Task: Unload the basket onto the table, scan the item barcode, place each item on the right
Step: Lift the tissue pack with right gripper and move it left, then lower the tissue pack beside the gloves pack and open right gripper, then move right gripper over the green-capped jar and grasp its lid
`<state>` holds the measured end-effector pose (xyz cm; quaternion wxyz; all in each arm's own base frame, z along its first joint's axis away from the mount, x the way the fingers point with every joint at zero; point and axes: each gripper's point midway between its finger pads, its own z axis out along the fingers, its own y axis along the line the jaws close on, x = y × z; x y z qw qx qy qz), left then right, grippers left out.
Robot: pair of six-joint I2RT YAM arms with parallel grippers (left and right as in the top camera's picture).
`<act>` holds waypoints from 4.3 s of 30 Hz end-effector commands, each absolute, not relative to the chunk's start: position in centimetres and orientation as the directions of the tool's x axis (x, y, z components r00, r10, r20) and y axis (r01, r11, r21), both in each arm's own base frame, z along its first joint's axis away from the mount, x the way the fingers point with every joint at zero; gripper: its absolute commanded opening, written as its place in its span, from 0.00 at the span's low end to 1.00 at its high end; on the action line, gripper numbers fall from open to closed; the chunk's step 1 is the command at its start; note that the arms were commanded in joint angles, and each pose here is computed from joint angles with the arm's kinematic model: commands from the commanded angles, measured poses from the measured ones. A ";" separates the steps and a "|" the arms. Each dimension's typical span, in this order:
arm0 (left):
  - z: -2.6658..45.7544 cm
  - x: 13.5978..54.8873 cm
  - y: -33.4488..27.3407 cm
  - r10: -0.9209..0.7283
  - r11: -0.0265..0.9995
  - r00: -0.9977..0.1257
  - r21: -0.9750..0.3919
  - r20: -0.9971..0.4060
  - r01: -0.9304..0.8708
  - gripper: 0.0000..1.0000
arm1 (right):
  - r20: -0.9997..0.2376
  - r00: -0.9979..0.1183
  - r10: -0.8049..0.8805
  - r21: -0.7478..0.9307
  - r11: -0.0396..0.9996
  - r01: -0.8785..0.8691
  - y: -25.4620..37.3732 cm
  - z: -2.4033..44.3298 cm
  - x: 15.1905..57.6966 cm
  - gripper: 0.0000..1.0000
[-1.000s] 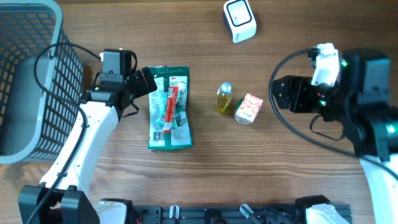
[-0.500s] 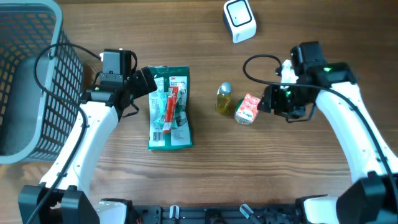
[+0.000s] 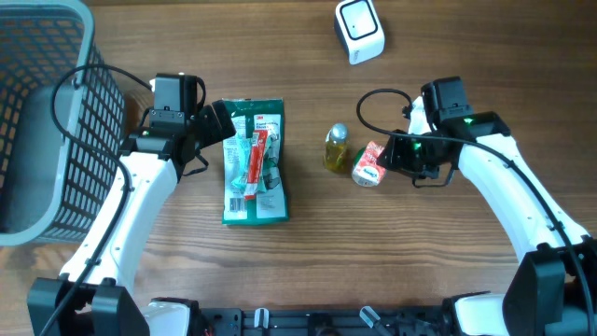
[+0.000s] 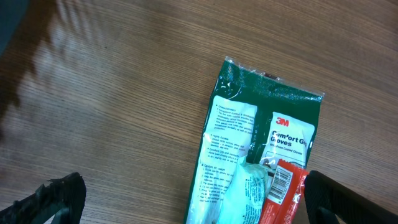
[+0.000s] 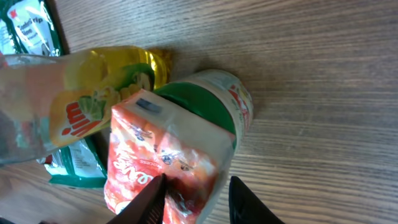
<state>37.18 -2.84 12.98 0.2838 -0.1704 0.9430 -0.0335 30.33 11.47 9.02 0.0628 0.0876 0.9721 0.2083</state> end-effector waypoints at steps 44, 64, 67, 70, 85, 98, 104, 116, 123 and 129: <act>13.7 37.5 -2.7 -0.332 0.942 -0.772 -0.157 -0.542 -0.295 1.00 | -0.253 -0.934 -0.251 0.323 0.889 -0.326 29.0 7.5 25.5 0.08; 13.7 37.5 -2.7 -0.332 0.942 -0.772 -0.157 -0.542 -0.295 1.00 | -0.410 -0.908 -0.083 0.320 0.919 -0.228 21.9 18.5 27.9 0.64; 13.7 37.5 -2.7 -0.332 0.943 -0.772 -0.157 -0.541 -0.295 1.00 | -0.385 -0.923 -0.005 0.264 0.958 -0.115 18.0 17.9 28.9 0.69; 13.7 37.5 -2.7 -0.332 0.942 -0.772 -0.157 -0.542 -0.295 1.00 | -0.363 -0.921 0.144 0.162 0.983 0.090 13.7 17.0 29.4 0.85; 13.7 37.5 -2.7 -0.332 0.943 -0.772 -0.157 -0.541 -0.295 1.00 | -0.273 -0.950 0.149 0.017 0.989 0.150 12.8 10.2 30.7 1.00; 13.7 37.5 -2.7 -0.332 0.943 -0.772 -0.157 -0.542 -0.295 1.00 | -0.238 -0.960 0.144 -0.009 0.989 0.150 13.0 7.1 31.2 1.00; 13.7 37.5 -2.7 -0.332 0.943 -0.772 -0.157 -0.541 -0.295 1.00 | -0.226 -0.964 0.142 -0.021 0.988 0.151 12.9 6.6 31.1 1.00; 13.7 37.5 -2.7 -0.332 0.943 -0.772 -0.157 -0.541 -0.295 1.00 | -0.167 -0.975 0.145 -0.133 0.977 0.168 8.9 6.3 30.1 1.00; 13.7 37.5 -2.7 -0.332 0.942 -0.772 -0.157 -0.542 -0.295 1.00 | -0.075 -0.993 0.093 -0.091 0.991 0.100 7.2 6.1 29.4 0.99; 13.7 37.5 -2.7 -0.332 0.942 -0.772 -0.157 -0.542 -0.295 1.00 | -0.054 -0.983 0.174 0.007 0.985 0.174 8.9 6.0 29.4 1.00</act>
